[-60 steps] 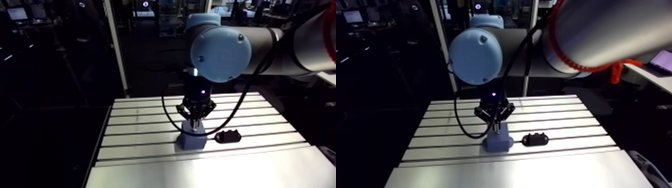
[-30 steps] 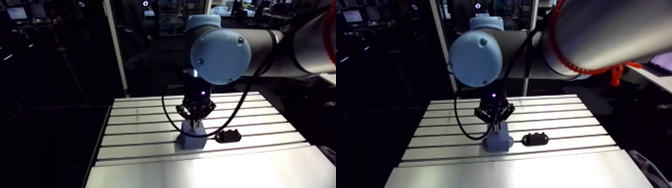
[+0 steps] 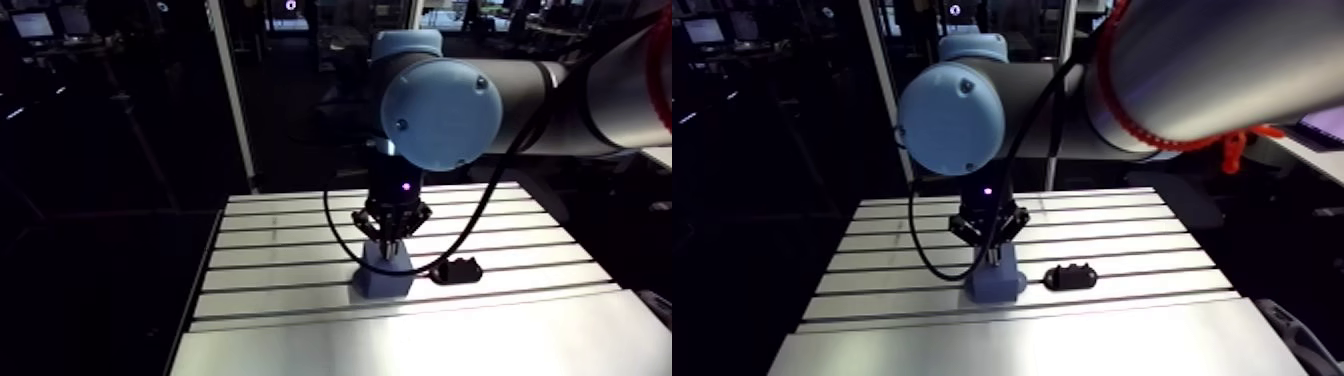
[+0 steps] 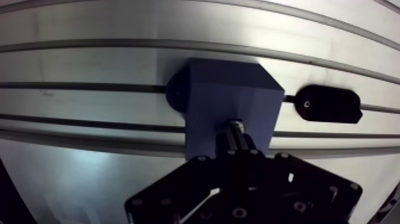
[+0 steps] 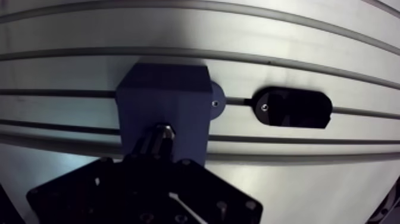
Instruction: Pick up the M10 bolt and insert it into the hex recess until seated.
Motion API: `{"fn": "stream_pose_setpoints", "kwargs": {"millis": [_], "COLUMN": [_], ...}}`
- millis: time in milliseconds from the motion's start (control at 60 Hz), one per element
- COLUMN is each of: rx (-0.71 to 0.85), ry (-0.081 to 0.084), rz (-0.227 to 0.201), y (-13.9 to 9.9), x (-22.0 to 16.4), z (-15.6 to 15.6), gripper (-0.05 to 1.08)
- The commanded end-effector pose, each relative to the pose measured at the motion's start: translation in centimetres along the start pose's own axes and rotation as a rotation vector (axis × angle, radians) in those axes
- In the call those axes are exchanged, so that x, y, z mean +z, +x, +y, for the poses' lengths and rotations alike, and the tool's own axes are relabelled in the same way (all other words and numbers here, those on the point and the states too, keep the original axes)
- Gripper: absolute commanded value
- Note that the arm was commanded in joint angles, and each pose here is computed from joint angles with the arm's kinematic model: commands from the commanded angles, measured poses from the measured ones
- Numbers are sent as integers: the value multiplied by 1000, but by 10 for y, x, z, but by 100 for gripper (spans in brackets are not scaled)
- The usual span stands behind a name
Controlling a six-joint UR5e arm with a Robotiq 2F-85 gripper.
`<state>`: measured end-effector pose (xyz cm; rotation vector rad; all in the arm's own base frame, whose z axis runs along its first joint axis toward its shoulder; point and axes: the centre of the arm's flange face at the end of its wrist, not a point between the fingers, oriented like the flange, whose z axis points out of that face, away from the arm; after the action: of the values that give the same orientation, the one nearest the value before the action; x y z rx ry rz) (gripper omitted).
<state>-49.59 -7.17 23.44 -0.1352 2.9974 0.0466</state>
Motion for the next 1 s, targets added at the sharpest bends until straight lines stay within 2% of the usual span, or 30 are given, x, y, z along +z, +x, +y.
{"fn": "stream_pose_setpoints", "kwargs": {"millis": [17,1000], "rx": [-13,-27], "ry": [0,4], "rz": [-5,-12], "y": [0,1], "x": [2,6], "z": [1,3], "gripper": [108,108]}}
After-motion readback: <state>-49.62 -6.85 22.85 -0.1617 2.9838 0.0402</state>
